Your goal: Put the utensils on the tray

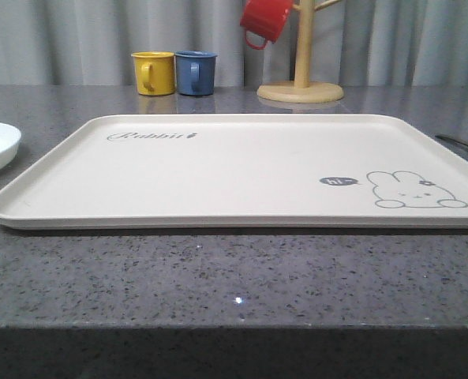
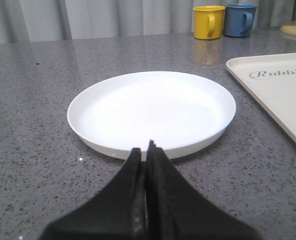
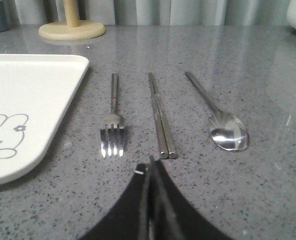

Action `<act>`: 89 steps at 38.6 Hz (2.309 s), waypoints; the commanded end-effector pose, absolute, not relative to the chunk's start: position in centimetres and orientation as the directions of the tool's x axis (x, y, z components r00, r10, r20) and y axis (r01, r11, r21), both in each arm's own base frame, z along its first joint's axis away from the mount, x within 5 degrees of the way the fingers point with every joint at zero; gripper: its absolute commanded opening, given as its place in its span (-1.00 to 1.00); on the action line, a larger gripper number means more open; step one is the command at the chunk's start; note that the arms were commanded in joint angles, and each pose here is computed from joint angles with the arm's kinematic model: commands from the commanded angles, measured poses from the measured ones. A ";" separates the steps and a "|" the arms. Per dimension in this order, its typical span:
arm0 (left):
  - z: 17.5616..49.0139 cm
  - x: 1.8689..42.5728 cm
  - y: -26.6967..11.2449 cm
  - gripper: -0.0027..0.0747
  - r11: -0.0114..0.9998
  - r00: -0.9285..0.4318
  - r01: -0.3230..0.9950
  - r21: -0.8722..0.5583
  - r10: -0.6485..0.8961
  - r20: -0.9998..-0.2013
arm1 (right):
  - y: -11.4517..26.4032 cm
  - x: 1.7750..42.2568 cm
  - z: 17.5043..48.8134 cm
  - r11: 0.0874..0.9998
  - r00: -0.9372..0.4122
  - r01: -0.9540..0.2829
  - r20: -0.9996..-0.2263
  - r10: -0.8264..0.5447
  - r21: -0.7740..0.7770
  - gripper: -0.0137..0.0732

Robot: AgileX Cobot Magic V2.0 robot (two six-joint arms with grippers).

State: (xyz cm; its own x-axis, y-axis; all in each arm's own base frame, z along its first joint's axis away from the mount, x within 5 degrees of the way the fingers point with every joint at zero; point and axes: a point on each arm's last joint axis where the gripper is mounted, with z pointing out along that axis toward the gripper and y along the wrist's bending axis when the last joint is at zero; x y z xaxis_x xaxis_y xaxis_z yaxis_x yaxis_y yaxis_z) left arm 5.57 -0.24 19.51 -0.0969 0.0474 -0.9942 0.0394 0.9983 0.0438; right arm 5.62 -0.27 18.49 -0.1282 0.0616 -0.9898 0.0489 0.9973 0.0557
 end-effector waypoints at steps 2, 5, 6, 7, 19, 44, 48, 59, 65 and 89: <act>20.3 5.5 -0.2 -0.98 0.999 0.005 0.027 0.024 0.024 -1.000 | -0.3 5.5 19.6 0.998 -0.018 0.044 -0.999 0.046 0.045 -0.84; 20.3 5.5 -0.2 -0.98 0.999 0.005 0.027 0.024 0.024 -1.000 | -0.3 5.5 19.6 0.998 -0.018 0.044 -0.999 0.046 0.045 -0.84; 20.3 5.5 -0.2 -0.98 0.999 0.005 0.027 0.024 0.024 -1.000 | -0.3 5.5 19.6 0.998 -0.018 0.044 -0.999 0.046 0.045 -0.84; 20.3 5.5 -0.2 -0.98 0.999 0.005 0.027 0.024 0.024 -1.000 | -0.3 5.5 19.6 0.998 -0.018 0.044 -0.999 0.046 0.045 -0.84; 20.3 5.5 -0.2 -0.98 0.999 0.005 0.027 0.024 0.024 -1.000 | -0.3 5.5 19.6 0.998 -0.018 0.044 -0.999 0.046 0.045 -0.84; 20.3 5.5 -0.2 -0.98 0.999 0.005 0.027 0.024 0.024 -1.000 | -0.3 5.5 19.6 0.998 -0.024 0.045 -0.999 0.046 0.045 -0.84; 20.6 5.5 -0.1 -0.98 0.999 0.040 0.022 0.042 0.041 -0.998 | -0.3 5.5 19.6 0.998 -0.024 0.045 -0.999 0.046 0.045 -0.84; 23.6 4.9 0.0 -0.98 1.000 0.303 -0.002 0.031 0.030 -0.953 | -0.3 5.4 20.9 0.998 0.027 0.041 -0.999 0.045 0.046 -0.84; 27.7 4.1 0.0 -0.98 0.999 0.377 -0.005 0.036 0.035 -0.926 | -0.2 4.4 25.1 0.998 0.112 0.041 -0.993 0.042 0.046 -0.84; 36.1 10.6 -0.2 -0.98 0.990 0.080 0.005 0.138 0.137 -0.987 | -0.7 9.1 35.4 0.997 -0.090 0.076 -0.996 -0.002 -0.009 -0.84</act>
State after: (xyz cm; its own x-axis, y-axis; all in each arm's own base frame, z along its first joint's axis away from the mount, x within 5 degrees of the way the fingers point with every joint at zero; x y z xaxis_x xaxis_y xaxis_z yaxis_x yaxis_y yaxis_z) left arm 10.62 -0.18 34.26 -0.0161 0.1510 -0.9884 0.0192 0.9884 0.1507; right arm 8.91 -0.65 33.69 -0.1796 0.0246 -0.9834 0.0744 0.9972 0.0113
